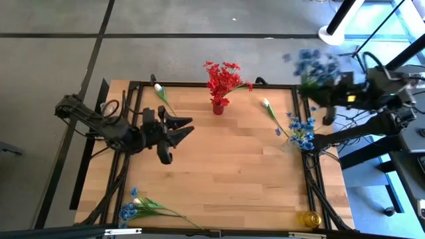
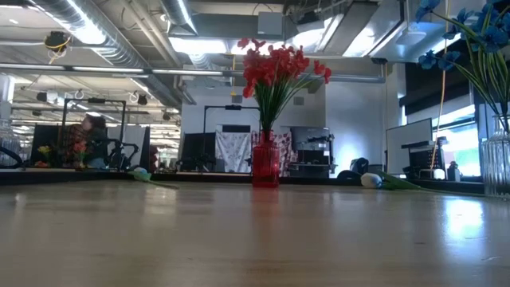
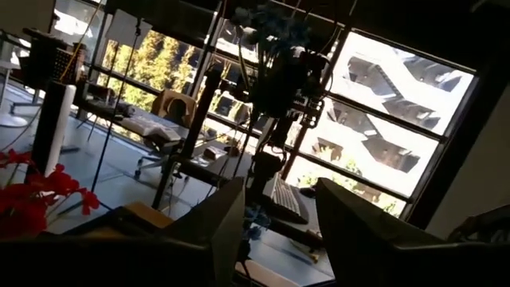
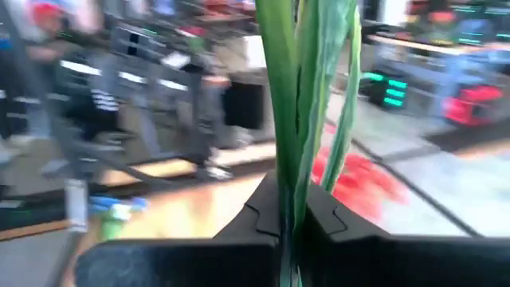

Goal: Sort flowers into vase by color
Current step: Put the top blue flowers into the transparent vase

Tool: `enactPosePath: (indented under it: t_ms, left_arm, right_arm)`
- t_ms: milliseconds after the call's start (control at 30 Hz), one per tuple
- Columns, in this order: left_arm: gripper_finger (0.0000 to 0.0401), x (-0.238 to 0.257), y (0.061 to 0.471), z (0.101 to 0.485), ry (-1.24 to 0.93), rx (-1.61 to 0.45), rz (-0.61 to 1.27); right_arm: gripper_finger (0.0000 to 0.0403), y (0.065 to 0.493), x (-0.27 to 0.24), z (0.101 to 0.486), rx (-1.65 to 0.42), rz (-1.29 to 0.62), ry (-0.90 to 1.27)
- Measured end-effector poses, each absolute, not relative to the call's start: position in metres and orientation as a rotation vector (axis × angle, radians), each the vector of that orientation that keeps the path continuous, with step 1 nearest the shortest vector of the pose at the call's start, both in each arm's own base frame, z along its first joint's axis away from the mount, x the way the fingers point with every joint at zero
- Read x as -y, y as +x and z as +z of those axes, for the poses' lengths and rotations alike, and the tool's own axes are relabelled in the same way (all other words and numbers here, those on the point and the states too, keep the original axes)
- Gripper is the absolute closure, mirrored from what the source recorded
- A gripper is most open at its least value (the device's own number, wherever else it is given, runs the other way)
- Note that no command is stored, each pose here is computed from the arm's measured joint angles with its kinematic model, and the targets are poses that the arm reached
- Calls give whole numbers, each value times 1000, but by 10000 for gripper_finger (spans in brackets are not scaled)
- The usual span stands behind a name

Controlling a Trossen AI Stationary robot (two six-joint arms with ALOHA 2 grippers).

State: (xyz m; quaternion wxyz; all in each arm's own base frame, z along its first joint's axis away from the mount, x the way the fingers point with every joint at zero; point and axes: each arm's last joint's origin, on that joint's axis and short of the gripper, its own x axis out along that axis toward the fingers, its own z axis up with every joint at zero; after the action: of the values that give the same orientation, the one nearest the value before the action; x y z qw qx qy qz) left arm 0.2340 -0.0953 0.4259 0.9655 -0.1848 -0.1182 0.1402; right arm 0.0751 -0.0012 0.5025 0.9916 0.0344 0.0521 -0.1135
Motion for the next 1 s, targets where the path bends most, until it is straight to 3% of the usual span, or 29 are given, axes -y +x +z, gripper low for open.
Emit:
enactPosePath:
  t_ms: [200,400,667,800,1000]
  left_arm:
    - [245,95,234,427,-413,258,276]
    - [249,95,239,421,-408,229,279]
    - [250,99,247,415,-426,213,265]
    - [250,95,254,411,-427,208,289]
    - [250,85,265,406,-451,206,321]
  right_arm:
    - [393,28,13,474,-112,-467,43]
    - [394,5,17,421,-123,-559,40]
    - [394,-42,26,409,28,-735,144]
    - [394,-31,26,390,-21,-810,218]
    - [394,9,20,346,-141,-766,350]
